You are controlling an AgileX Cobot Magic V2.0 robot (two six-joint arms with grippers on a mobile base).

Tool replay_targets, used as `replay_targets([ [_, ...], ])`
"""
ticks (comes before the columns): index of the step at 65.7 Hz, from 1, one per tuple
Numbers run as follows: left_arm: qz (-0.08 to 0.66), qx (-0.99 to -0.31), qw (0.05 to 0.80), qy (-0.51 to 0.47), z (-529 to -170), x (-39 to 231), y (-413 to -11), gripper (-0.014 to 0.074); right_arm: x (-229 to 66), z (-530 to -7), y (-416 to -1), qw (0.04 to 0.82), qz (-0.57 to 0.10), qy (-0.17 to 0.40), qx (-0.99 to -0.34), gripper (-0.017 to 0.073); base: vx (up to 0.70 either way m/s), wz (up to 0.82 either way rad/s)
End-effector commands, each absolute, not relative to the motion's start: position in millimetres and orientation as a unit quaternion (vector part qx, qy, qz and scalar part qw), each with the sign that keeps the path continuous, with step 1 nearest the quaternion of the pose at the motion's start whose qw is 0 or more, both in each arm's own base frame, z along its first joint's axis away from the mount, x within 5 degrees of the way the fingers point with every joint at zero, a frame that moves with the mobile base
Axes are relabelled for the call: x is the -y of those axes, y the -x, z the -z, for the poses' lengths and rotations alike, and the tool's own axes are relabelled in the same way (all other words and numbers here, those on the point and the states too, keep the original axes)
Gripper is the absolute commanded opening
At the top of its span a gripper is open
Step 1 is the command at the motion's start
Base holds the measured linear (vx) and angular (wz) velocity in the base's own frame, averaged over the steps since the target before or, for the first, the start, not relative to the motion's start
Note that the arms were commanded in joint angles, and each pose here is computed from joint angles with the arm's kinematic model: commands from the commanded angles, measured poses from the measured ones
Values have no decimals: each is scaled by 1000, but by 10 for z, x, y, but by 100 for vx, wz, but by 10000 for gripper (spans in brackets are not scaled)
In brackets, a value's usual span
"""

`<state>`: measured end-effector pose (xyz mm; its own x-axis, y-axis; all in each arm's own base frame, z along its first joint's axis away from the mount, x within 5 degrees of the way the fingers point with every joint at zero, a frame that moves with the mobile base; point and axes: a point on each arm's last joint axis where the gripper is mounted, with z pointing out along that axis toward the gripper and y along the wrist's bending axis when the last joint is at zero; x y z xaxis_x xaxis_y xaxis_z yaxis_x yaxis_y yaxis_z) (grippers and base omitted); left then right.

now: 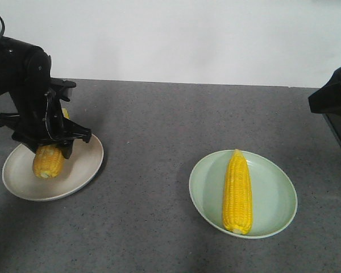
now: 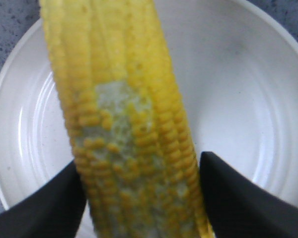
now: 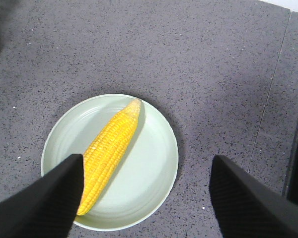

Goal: Distribute corn equally
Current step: 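Lower the left gripper's cob onto the white plate, then open the left gripper and lift it away from the plate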

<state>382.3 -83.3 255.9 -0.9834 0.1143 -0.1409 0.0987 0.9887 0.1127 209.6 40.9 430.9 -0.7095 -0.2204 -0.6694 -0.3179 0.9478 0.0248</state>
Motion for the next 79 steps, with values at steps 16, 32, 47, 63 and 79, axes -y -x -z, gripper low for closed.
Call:
replay_targets([
  [16, -49, -992, 107, -53, -2839, 823, -3769, 601, -388, -4442, -2087, 396, -66, 140, -905, 522, 0, 0],
  [32, -44, -988, 137, -61, -2961, 819, -3749, 590, -388, -4442, -2087, 396, -66, 140, -905, 522, 0, 0],
  [47, -24, -971, 232, -56, -3391, 792, -3622, 590, -380, -4446, -2093, 399, -62, 135, -905, 522, 0, 0],
  [63, 5, -934, 355, -42, -4034, 715, -3283, 590, -311, -4452, -2100, 403, -33, 108, -908, 522, 0, 0],
  [79, 25, -893, 449, -39, -4561, 604, -2827, 590, -241, -4566, -1961, 436, -10, 90, -895, 522, 0, 0],
])
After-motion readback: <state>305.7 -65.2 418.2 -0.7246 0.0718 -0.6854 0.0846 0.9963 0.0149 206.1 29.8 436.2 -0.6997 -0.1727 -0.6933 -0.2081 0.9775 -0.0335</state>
